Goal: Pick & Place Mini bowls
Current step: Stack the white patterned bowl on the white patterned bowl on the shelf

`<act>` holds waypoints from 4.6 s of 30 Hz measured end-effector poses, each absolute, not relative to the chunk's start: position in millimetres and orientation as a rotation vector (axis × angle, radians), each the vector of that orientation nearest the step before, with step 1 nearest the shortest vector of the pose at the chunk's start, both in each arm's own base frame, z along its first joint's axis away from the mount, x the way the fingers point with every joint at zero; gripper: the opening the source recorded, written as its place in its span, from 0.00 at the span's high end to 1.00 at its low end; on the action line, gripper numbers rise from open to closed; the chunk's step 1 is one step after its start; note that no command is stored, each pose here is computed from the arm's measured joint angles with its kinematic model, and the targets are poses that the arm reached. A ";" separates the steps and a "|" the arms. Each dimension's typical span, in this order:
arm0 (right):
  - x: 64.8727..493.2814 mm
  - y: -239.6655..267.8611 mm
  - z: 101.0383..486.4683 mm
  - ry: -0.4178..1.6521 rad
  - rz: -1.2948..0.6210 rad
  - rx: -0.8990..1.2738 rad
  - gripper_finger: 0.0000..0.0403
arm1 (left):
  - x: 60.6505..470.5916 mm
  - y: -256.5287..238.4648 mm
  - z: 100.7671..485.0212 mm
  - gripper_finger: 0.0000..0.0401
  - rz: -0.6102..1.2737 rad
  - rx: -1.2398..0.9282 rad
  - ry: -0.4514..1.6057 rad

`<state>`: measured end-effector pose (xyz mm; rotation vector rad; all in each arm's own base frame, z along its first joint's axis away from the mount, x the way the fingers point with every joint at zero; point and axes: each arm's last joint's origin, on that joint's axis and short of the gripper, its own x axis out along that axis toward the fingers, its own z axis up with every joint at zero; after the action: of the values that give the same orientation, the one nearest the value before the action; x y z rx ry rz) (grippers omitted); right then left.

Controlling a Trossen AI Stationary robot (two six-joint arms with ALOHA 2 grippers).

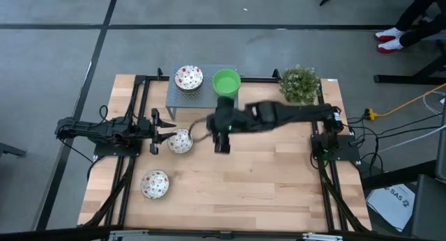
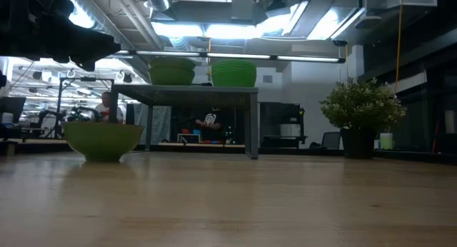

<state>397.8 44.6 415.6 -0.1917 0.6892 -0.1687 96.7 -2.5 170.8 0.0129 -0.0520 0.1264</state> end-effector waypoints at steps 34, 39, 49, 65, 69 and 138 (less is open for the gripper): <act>418.2 123.9 285.3 0.682 0.055 0.000 0.39 | 96.7 -2.5 170.7 0.64 0.126 0.013 -0.052; 420.3 116.4 285.5 0.677 -0.008 0.063 0.39 | 96.7 -2.5 170.7 0.64 0.126 0.013 -0.052; 423.6 103.5 285.4 0.674 -0.087 0.204 0.39 | 96.7 -2.6 171.5 0.64 0.121 -0.044 -0.063; 423.7 103.3 285.8 0.657 -0.183 0.460 0.39 | 98.8 -9.7 176.1 0.64 -0.111 -0.314 0.034; 423.7 103.3 285.8 0.657 -0.182 0.456 0.39 | 98.6 -11.4 197.1 0.64 -0.120 -0.134 0.230; 310.5 140.7 205.1 1.010 -0.279 0.204 0.39 | 218.8 -69.6 155.3 0.96 0.244 0.072 1.269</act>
<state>310.5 140.7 205.1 0.2038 1.0096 -0.2794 218.8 -69.6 155.3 0.0722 1.2689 0.2444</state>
